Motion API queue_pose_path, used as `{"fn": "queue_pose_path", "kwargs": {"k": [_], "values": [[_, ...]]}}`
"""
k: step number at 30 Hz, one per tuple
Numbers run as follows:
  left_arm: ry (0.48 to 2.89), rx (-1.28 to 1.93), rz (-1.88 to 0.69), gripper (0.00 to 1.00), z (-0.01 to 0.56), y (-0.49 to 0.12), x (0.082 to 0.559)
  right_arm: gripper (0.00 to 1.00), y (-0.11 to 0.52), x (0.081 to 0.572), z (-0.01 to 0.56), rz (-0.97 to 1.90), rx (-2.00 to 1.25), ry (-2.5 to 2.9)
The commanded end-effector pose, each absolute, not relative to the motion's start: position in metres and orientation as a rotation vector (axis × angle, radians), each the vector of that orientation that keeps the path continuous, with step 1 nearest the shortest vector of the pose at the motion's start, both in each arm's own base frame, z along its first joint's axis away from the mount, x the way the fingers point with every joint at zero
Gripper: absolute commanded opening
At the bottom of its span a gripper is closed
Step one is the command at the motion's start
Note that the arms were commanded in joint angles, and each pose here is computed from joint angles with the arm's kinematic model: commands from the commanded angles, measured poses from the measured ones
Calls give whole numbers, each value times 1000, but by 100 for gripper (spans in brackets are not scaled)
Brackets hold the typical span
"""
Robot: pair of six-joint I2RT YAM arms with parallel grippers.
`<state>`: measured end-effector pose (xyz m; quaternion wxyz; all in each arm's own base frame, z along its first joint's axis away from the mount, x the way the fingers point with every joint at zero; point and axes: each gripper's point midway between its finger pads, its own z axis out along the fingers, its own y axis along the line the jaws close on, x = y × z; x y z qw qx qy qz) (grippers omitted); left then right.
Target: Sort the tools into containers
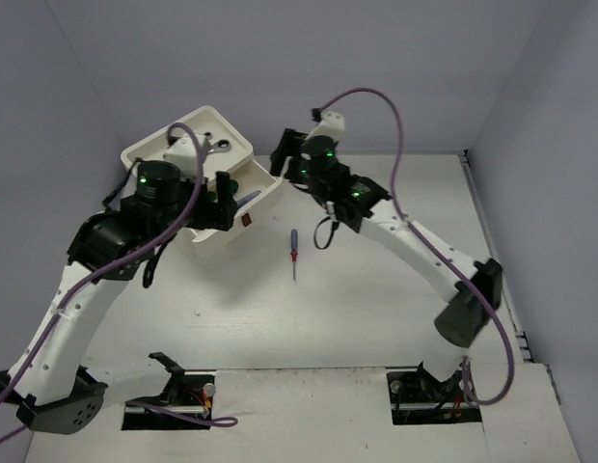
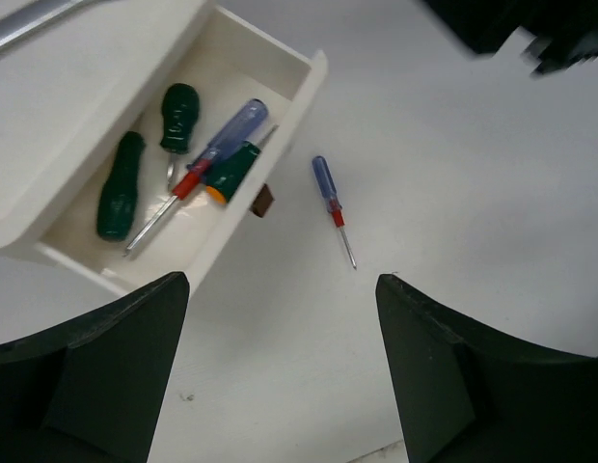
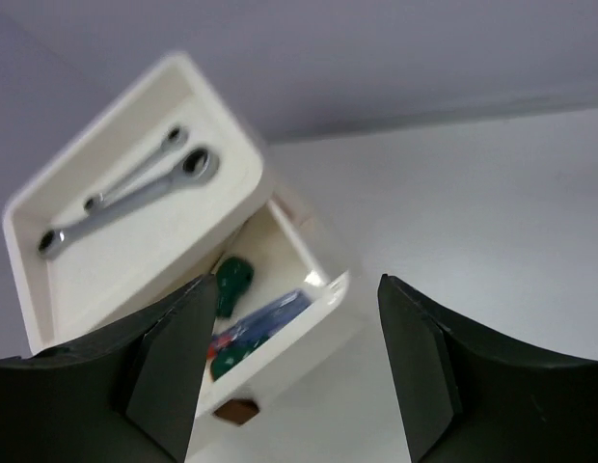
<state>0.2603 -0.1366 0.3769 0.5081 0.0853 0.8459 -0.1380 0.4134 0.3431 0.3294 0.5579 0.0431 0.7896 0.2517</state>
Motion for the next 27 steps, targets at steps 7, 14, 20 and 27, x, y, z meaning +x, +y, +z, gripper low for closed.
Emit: {"fn": "queue_pose_path", "kwargs": {"k": [7,14,20,27], "values": [[2172,262,-381,72,326,-251,289,65,85,386,300,308,319,1849],[2327,258,-300,68,259,-294,309,65,31,341,233,227,390,1981],[2461,274,-189,67,184,-312,333,65,29,327,209,289,397,2037],[2578,205,-138,65,119,-305,365,65,39,324,201,353,385,2066]]}}
